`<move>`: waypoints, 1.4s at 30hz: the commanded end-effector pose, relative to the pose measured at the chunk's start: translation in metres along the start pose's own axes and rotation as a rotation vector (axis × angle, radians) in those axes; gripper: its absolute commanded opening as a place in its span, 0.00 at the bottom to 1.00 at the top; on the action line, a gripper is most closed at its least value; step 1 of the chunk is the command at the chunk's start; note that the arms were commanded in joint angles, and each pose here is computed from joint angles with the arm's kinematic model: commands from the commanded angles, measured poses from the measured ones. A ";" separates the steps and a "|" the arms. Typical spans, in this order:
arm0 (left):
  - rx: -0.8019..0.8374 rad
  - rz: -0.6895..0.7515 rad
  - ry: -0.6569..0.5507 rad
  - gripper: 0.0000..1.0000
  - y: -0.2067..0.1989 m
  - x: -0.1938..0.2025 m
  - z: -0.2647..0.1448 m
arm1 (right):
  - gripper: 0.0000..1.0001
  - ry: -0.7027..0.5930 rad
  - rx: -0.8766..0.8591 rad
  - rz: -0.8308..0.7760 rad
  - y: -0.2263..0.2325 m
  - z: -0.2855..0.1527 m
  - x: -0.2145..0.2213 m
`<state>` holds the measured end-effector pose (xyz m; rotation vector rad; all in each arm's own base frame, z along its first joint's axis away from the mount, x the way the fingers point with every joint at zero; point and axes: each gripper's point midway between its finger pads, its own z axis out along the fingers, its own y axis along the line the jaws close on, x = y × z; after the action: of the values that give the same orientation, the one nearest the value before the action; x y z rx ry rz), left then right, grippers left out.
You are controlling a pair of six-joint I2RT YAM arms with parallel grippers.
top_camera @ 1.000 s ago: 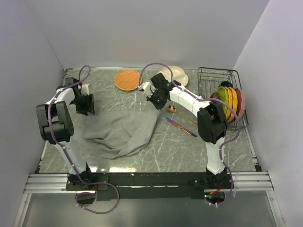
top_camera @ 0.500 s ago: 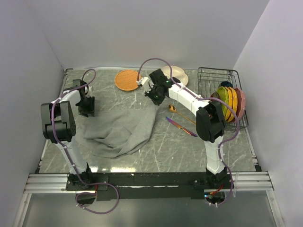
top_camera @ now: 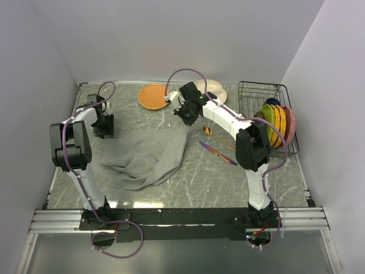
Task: Fold the napkin into a case and place the utensils inside
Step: Pick up the crumpled napkin from the center of the board.
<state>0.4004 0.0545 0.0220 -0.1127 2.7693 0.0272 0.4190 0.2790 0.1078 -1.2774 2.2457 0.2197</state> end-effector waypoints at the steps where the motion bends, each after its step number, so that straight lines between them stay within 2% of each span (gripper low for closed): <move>1: 0.005 -0.023 -0.073 0.55 0.000 -0.020 -0.003 | 0.00 -0.025 0.014 0.008 -0.007 -0.003 -0.012; 8: 0.013 -0.019 -0.189 0.55 0.001 -0.047 -0.038 | 0.00 -0.036 0.002 0.011 -0.005 -0.003 -0.016; 23: 0.030 -0.082 -0.048 0.53 -0.001 -0.011 0.013 | 0.00 -0.049 0.003 0.012 -0.004 -0.001 -0.015; 25: 0.029 -0.079 -0.041 0.50 -0.001 -0.010 0.018 | 0.00 -0.054 0.002 0.010 -0.004 0.001 -0.015; 28: 0.019 -0.082 -0.008 0.36 0.003 -0.004 0.026 | 0.00 -0.066 0.011 0.013 -0.006 0.005 -0.019; 29: 0.017 -0.086 -0.010 0.23 0.005 -0.005 0.024 | 0.00 -0.081 0.015 0.017 -0.007 0.007 -0.022; 31: 0.005 -0.109 -0.026 0.11 0.018 -0.006 0.015 | 0.00 -0.097 0.031 0.019 -0.012 0.012 -0.029; 32: -0.004 -0.110 -0.061 0.01 0.022 -0.013 0.001 | 0.00 -0.111 0.045 0.023 -0.016 0.018 -0.034; 34: -0.014 -0.127 -0.077 0.01 0.034 -0.010 -0.016 | 0.00 -0.134 0.117 0.030 -0.031 0.021 -0.043; 35: -0.015 -0.131 -0.124 0.01 0.036 -0.017 -0.035 | 0.00 -0.160 0.160 0.041 -0.040 0.029 -0.049; 37: -0.016 -0.072 -0.132 0.01 0.037 -0.010 -0.049 | 0.00 -0.162 0.271 0.056 -0.063 0.031 -0.052; 38: 0.011 -0.062 -0.167 0.01 0.031 -0.013 -0.064 | 0.03 -0.155 0.304 0.069 -0.070 0.040 -0.050; 40: 0.037 -0.058 -0.167 0.01 0.022 -0.008 -0.070 | 0.19 -0.173 0.339 0.085 -0.080 0.035 -0.064; 41: 0.051 -0.062 -0.168 0.01 0.018 -0.006 -0.073 | 0.28 -0.145 0.336 0.102 -0.079 0.038 -0.060; 42: 0.062 -0.067 -0.168 0.01 0.015 -0.004 -0.074 | 0.45 -0.171 0.348 0.114 -0.085 0.028 -0.071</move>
<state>0.3793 0.0840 0.0621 -0.2397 2.6621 0.0033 0.4898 0.2980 0.0851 -1.0932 2.1813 0.0743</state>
